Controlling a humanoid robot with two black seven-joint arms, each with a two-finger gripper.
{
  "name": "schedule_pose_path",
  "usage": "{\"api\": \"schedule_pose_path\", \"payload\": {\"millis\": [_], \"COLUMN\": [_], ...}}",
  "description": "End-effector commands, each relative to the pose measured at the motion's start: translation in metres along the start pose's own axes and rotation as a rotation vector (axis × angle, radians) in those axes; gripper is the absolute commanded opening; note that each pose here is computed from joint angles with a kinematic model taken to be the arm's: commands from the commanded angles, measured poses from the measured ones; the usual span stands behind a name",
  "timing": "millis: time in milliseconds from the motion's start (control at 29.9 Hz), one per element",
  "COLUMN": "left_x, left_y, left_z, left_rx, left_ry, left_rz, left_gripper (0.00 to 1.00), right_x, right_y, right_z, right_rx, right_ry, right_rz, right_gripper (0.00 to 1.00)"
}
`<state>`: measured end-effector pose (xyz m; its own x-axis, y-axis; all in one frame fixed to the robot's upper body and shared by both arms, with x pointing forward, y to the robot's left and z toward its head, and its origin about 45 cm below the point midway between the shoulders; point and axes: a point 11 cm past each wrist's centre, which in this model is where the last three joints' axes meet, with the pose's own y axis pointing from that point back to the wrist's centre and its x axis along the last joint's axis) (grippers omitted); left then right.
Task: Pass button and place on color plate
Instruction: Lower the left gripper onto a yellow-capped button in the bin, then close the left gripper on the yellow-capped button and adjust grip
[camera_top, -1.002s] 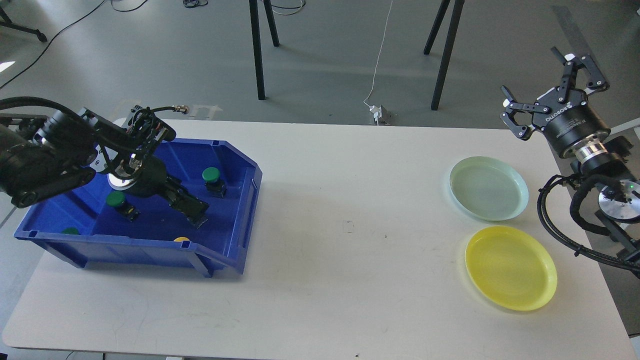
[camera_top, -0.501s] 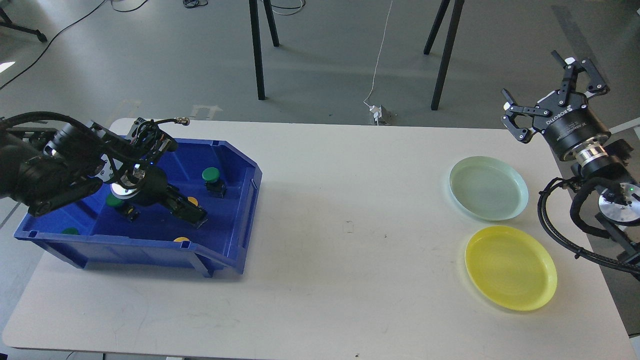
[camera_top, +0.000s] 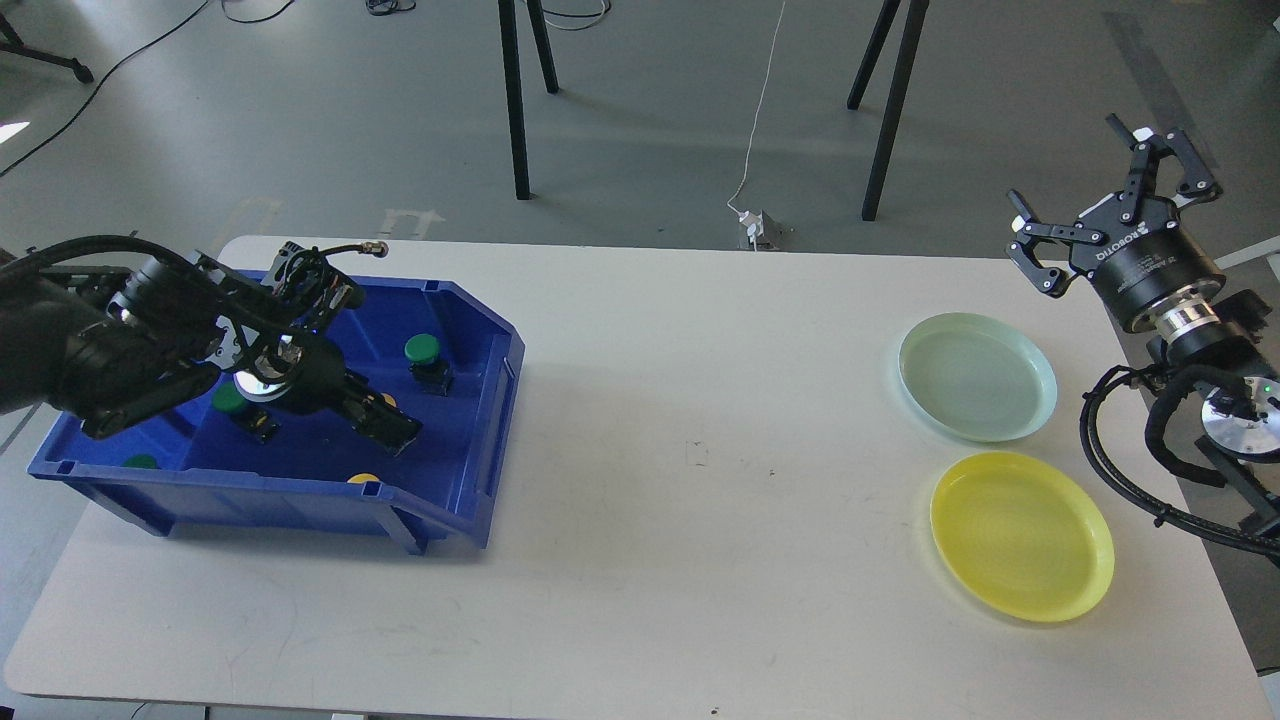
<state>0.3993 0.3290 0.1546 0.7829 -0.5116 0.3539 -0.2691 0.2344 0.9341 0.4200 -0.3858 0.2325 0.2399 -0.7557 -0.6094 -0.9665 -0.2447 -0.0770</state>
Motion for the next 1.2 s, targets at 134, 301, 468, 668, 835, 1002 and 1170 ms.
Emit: {"api": "schedule_pose_path", "payload": {"millis": [134, 301, 468, 668, 835, 1002, 1170], "left_x": [-0.0004, -0.0008, -0.0025, 0.0001, -0.0059, -0.0066, -0.0058], "left_y": [-0.0002, -0.0007, -0.0008, -0.0014, -0.0074, -0.0067, -0.0063], "left_z": [-0.0005, -0.0006, -0.0014, -0.0031, -0.0007, -0.0013, -0.0013], "left_rx": [0.004, 0.005, 0.007, 0.019, 0.007, 0.007, 0.007], "left_ry": [-0.013, -0.017, -0.018, -0.079, -0.076, -0.073, -0.072], "left_rz": [-0.001, 0.003, -0.001, 0.041, 0.048, 0.047, 0.049], "left_gripper": [0.75, 0.68, 0.6, 0.42, 0.33, 0.3, 0.29], "right_x": [0.0057, 0.0065, 0.0065, 0.0065, 0.0071, 0.0072, 0.0069], "right_y": [0.0054, 0.0064, 0.0064, 0.0064, 0.0072, 0.0073, 0.0071], "right_z": [0.0045, 0.0054, 0.0054, 0.0054, 0.0073, 0.0077, 0.0084], "right_rx": [-0.009, -0.011, -0.011, -0.011, -0.014, -0.016, -0.016], "right_ry": [-0.001, -0.002, -0.002, -0.002, -0.004, -0.003, -0.005], "right_rz": [0.016, 0.018, 0.018, 0.018, 0.02, 0.02, 0.019], "right_gripper": [0.99, 0.99, 0.99, 0.99, 0.99, 0.99, 0.99]}}
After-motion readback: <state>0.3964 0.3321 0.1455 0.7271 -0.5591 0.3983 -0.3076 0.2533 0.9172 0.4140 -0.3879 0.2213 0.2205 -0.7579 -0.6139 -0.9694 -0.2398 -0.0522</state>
